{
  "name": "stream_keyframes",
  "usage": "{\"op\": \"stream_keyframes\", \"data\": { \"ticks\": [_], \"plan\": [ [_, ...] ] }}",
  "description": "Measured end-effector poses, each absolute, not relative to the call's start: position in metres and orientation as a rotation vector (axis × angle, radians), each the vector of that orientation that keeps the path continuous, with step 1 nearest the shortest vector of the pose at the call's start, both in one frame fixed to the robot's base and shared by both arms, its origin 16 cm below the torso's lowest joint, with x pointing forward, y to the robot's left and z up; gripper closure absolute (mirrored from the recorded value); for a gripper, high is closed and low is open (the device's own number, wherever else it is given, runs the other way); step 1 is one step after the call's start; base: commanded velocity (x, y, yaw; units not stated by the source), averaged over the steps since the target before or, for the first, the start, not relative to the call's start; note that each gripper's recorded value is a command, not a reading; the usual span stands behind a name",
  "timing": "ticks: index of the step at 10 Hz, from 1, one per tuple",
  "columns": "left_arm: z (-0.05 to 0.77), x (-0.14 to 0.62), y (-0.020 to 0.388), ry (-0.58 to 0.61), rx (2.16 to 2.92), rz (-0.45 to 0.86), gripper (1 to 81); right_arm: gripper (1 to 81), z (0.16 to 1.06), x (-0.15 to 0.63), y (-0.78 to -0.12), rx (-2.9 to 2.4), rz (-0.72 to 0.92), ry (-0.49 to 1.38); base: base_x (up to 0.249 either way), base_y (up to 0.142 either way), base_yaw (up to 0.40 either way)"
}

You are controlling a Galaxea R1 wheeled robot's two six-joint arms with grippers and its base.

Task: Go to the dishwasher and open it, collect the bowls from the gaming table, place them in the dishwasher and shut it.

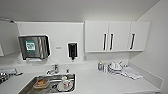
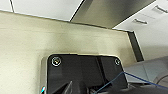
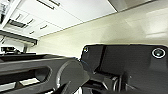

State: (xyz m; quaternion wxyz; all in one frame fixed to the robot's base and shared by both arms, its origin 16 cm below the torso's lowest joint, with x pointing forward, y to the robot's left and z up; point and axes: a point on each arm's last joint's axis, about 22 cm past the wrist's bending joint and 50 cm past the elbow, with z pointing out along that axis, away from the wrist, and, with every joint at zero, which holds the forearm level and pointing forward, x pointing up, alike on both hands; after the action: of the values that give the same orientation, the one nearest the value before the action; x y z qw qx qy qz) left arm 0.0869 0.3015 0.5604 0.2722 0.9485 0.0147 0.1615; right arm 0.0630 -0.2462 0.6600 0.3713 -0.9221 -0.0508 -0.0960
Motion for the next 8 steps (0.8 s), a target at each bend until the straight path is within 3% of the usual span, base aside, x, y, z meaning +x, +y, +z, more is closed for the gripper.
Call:
{"op": "stream_keyframes", "data": {
  "ticks": [3,8],
  "plan": [
    [0.553,0.113,0.272,0.030,2.504,0.490,1.0,1.0,0.660,0.097,-0.250,-2.361,-0.288,-0.069,0.000,0.000,0.000],
    [0.532,0.116,0.304,0.062,2.562,0.437,1.0,1.0,0.650,0.134,-0.283,-2.412,-0.276,-0.028,0.000,0.000,0.000]
  ]
}}
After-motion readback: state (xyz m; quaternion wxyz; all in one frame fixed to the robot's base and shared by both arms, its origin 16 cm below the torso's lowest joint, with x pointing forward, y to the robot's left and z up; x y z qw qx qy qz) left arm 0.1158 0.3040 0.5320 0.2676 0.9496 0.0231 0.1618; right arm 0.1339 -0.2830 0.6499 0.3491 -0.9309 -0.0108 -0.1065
